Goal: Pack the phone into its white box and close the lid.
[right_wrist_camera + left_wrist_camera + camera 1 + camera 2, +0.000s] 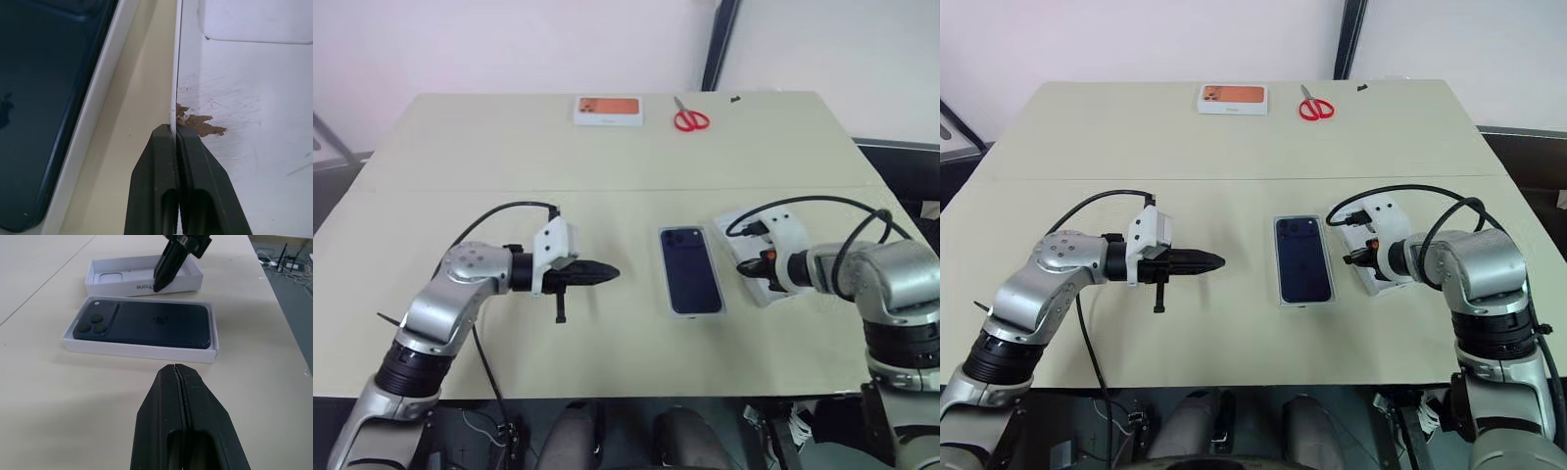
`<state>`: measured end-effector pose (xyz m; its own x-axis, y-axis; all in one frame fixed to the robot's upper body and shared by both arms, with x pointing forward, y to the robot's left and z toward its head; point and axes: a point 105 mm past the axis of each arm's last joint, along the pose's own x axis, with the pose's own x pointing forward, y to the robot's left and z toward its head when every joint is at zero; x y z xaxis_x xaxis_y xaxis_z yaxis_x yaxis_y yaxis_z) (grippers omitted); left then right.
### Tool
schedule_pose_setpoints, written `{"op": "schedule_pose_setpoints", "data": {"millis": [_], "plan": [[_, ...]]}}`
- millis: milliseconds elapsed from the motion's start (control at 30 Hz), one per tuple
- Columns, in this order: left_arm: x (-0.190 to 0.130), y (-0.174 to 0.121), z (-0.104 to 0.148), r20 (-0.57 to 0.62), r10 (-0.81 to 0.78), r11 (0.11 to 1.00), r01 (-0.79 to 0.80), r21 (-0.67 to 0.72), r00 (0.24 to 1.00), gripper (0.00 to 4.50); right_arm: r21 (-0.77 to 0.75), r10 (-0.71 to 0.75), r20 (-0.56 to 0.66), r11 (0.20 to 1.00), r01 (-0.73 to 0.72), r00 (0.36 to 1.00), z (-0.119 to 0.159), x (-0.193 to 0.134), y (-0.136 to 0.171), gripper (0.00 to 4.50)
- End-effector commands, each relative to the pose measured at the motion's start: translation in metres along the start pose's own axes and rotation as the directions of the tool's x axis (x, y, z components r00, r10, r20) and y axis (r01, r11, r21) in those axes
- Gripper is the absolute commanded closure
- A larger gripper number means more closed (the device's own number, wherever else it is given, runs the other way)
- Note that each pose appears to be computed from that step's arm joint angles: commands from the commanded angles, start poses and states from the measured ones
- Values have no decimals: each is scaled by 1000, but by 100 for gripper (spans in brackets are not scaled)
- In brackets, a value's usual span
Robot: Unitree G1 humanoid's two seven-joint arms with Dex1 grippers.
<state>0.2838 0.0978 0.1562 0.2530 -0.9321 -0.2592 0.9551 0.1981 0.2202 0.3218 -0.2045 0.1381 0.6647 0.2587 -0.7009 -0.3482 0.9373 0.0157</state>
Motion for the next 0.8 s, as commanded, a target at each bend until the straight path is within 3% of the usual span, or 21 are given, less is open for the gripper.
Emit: {"op": "schedule_pose_setpoints", "data": {"millis": [33,100,167,267,367,500,567,633,733,800], "plan": [[-12,13,-7,-9,99,995,-99,1,995,450,-3,67,218,998,-68,974,55,-35,5,442],[-19,18,-12,-9,145,989,-145,-23,989,450,-28,263,289,963,-266,920,73,-49,27,442],[-25,23,-16,-9,186,982,-186,-35,982,450,-60,470,313,877,-477,825,80,-62,53,442],[-32,32,-18,-12,235,971,-235,-32,972,450,-67,660,282,738,-671,697,78,-71,86,442],[-36,42,-13,2,277,961,-277,-23,961,450,23,752,321,602,-798,576,76,-74,122,442],[-42,52,-9,17,320,947,-320,-22,947,450,118,745,423,520,-846,516,80,-59,149,442],[-44,53,-10,9,328,944,-328,-16,945,450,238,659,519,500,-833,544,86,-48,168,442],[-44,53,-11,5,329,944,-329,-14,944,450,415,545,574,450,-791,611,88,-44,184,442],[-40,50,-12,6,324,946,-324,-14,946,450,670,411,486,392,-631,772,73,-31,185,442],[-37,48,-11,8,319,948,-319,-14,948,450,770,359,400,368,-522,843,60,-25,181,442]]}}
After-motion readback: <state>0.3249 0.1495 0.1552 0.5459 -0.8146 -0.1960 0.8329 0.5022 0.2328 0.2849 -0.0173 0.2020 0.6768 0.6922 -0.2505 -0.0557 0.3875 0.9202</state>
